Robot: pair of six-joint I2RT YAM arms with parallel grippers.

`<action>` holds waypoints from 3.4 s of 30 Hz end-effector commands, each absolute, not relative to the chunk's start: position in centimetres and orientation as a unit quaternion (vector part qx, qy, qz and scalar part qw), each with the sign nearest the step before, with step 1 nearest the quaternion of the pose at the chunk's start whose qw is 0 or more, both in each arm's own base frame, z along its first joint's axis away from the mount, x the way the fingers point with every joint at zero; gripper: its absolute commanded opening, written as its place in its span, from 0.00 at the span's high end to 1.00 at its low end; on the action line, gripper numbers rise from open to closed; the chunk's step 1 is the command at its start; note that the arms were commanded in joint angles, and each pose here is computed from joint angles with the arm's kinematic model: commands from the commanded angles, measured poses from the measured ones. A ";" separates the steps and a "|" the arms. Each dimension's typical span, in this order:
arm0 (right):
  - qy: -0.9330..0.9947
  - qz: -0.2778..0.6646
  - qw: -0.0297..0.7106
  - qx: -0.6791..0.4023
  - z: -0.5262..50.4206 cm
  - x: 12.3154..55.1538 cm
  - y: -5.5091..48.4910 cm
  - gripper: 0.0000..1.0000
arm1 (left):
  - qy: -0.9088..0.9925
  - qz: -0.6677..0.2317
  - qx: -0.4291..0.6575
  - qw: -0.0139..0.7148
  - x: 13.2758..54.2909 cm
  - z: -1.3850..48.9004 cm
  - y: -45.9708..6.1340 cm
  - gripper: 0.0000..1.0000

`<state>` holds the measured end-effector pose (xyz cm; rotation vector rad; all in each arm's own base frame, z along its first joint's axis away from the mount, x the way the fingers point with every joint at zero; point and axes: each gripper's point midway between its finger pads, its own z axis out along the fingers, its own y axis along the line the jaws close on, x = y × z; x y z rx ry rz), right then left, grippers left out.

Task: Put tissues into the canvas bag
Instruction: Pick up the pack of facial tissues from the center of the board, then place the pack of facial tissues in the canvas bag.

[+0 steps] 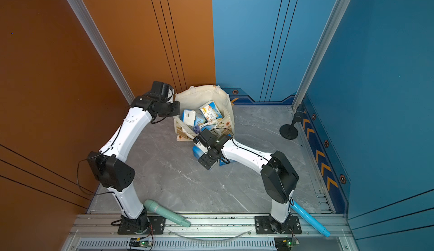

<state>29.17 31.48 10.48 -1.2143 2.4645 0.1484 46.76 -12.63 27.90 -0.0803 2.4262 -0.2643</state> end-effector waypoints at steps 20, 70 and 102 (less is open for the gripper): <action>0.882 0.058 0.166 -0.436 7.5 29.9 33.6 0.30 | 0.930 -0.095 -0.027 0.354 47.1 28.5 -12.0 1.00; 0.828 0.257 0.410 -0.283 36.2 43.2 33.4 0.72 | 0.926 -0.110 -0.020 0.361 47.7 29.5 -13.2 1.00; 0.911 -0.184 0.281 -0.239 24.5 46.0 21.7 0.75 | 0.927 -0.108 -0.022 0.358 48.3 29.2 -13.0 1.00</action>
